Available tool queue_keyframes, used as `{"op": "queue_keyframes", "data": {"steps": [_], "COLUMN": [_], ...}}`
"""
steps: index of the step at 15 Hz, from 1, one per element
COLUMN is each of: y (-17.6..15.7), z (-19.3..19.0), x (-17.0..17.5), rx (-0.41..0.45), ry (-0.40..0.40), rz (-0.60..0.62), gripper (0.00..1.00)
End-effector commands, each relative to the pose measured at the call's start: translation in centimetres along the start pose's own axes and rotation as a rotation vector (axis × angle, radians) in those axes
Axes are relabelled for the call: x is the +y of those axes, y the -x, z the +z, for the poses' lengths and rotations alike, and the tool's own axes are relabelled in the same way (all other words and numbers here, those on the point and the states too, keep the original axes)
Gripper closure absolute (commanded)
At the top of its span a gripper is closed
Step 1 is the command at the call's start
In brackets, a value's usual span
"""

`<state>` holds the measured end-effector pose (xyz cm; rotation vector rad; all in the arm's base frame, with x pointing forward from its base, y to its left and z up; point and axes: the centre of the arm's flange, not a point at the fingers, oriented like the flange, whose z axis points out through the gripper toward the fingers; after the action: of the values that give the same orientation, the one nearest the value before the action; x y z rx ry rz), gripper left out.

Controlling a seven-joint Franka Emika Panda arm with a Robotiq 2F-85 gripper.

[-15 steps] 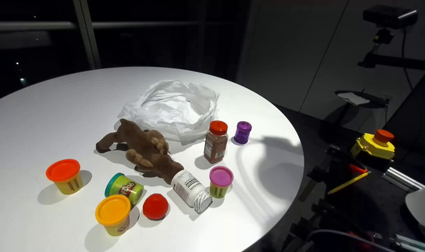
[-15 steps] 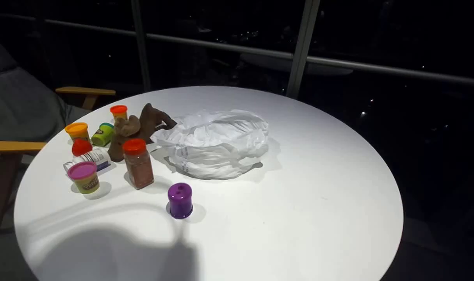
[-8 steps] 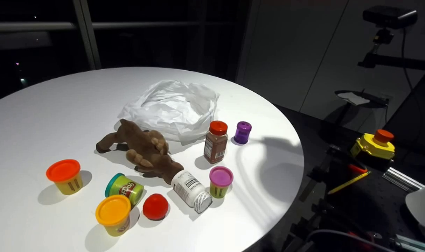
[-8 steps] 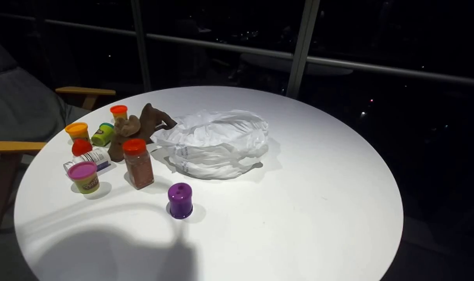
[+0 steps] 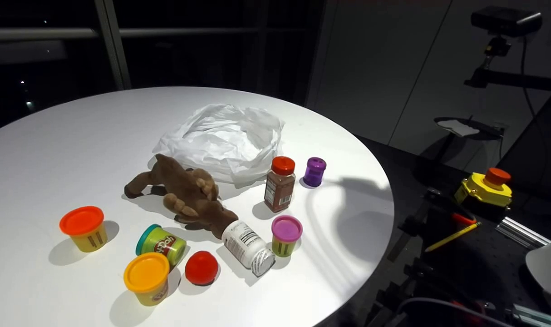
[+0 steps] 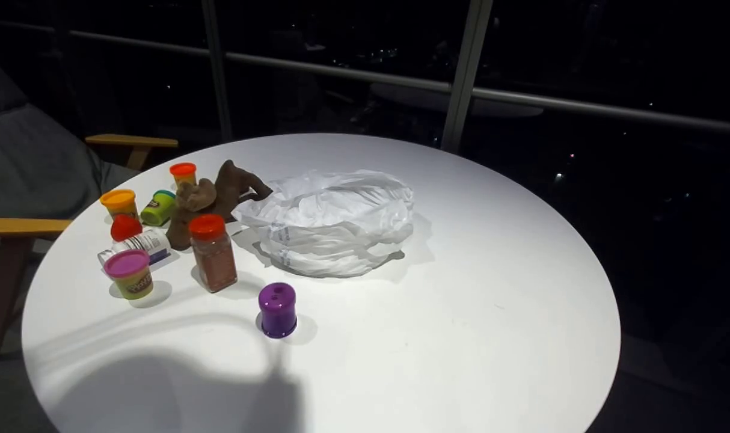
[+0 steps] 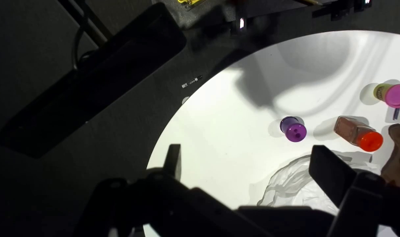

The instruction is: Put the objects in the plastic

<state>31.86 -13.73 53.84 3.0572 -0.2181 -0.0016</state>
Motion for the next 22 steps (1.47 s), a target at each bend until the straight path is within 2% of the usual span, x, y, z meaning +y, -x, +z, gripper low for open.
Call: {"op": "queue_keyframes", "data": {"steps": [1,3,7,9,12,15,18,22], "y": [-0.2,-0.2,1.1,1.8,1.9,-0.4,-1.7,-2.1], "z": [0.5,2.4,8.0,11.9,17.0,20.2,23.9,29.7], "x": [-1.0,-4.1,-11.0,-14.1,-18.0,-21.6,-24.6,-25.2], "rx": [-0.002,-0.003,-0.007,0.028,0.091,0.137,0.125,0.052], "ry": [0.003,-0.012,0.023,0.059,0.069,0.066,0.061,0.043], "rz": [-0.008,-0.015,-0.100,-0.142,-0.185,-0.236,-0.292,-0.330], "gripper": [0.00,0.00,0.00,0.00,0.00,0.00,0.00,0.00]}}
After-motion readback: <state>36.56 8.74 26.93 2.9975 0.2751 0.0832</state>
